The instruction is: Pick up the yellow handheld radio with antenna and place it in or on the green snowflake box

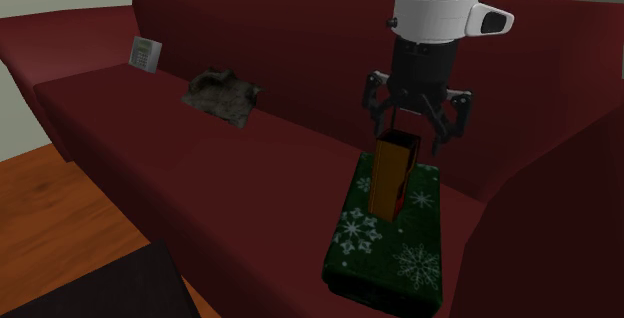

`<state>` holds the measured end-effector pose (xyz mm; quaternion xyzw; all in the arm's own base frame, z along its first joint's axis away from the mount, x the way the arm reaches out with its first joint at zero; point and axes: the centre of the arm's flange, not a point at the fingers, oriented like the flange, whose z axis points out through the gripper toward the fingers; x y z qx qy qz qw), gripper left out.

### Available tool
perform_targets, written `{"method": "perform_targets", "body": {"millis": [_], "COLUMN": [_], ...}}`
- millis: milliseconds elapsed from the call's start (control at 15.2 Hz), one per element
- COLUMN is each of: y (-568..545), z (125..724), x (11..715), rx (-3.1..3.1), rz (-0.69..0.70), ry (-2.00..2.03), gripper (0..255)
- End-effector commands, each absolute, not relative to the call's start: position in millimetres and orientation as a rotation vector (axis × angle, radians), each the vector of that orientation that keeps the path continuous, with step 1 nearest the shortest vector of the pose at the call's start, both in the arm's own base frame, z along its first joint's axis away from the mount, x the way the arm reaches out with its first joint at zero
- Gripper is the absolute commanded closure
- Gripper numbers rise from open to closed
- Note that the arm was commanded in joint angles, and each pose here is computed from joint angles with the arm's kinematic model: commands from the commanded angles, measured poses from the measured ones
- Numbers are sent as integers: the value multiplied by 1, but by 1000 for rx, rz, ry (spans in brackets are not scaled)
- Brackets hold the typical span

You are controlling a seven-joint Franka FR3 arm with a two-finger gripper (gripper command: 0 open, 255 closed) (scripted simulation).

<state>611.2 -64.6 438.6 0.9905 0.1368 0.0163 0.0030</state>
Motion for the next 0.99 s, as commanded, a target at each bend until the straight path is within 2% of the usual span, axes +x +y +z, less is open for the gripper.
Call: {"method": "perform_targets", "body": {"millis": [0,132,396,924], "y": [-65,-64,-64,-64], "z": [439,439,489,488], "x": [611,611,610,610], "rx": [3106,3106,3106,3106], "rz": [51,51,51,51], "ry": [429,429,429,429], "gripper": [0,0,0,0]}}
